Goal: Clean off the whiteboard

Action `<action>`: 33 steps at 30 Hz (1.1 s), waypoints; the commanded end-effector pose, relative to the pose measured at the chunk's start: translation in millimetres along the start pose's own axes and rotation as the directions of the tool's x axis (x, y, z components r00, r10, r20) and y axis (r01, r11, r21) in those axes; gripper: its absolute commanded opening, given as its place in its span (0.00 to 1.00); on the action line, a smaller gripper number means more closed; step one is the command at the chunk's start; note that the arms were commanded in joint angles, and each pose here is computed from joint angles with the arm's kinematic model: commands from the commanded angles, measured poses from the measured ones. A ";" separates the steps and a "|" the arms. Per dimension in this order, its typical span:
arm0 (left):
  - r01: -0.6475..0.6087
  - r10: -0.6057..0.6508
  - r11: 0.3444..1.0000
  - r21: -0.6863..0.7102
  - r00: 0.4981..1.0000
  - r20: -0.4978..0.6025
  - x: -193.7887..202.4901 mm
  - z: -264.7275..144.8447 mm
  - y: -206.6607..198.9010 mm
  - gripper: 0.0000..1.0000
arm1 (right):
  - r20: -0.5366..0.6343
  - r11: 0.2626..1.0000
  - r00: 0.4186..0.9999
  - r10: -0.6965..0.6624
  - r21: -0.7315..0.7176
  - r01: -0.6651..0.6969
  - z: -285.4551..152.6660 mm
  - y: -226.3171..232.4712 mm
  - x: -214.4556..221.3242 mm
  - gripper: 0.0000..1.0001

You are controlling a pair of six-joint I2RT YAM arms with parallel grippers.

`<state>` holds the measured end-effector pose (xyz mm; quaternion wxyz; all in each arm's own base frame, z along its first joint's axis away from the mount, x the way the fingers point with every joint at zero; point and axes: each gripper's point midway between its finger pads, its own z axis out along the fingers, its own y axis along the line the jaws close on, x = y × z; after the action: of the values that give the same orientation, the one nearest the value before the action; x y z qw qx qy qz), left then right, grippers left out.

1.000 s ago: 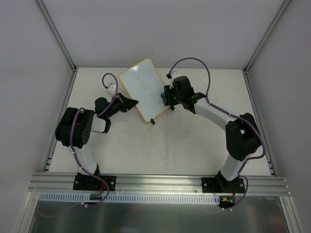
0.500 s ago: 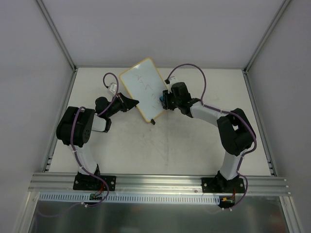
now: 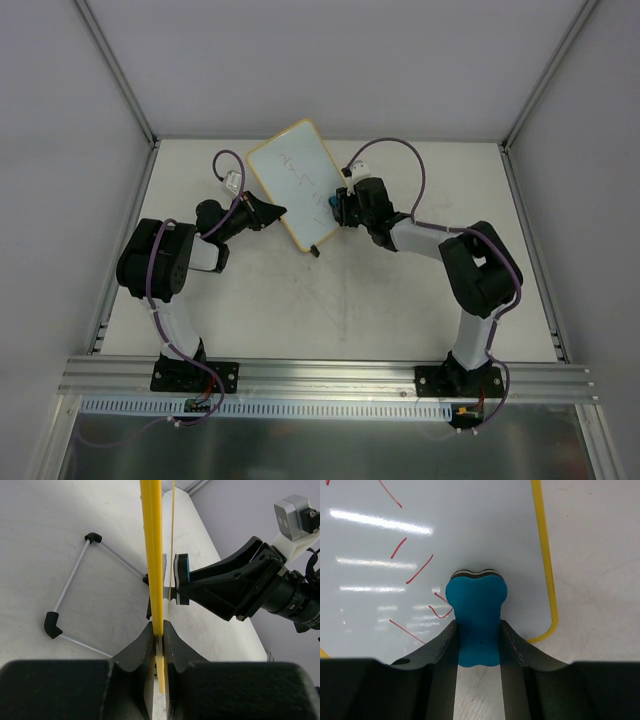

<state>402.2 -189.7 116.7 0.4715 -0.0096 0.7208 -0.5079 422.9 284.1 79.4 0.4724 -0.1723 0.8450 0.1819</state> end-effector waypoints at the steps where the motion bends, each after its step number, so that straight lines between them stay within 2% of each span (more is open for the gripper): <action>1: -0.286 0.247 0.933 0.219 0.950 0.188 -39.5 -0.4 -60.3 0.00 | 0.113 1.000 0.993 0.023 -0.010 -0.022 9.5 3.3 -38.6 0.00; 16: -0.293 0.255 0.928 0.232 0.950 0.179 -37.6 -0.6 -62.1 0.00 | 0.058 0.988 0.993 0.100 -0.121 -0.093 27.3 22.1 -30.6 0.00; 33: -0.297 0.257 0.926 0.235 0.949 0.184 -40.4 -0.8 -65.3 0.00 | -0.061 0.980 0.998 -0.007 -0.200 -0.005 2.9 91.1 18.0 0.00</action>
<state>402.4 -189.0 116.3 0.4709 -0.0105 0.7214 -0.5076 410.9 339.8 86.4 0.4613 -0.1870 0.8330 0.2417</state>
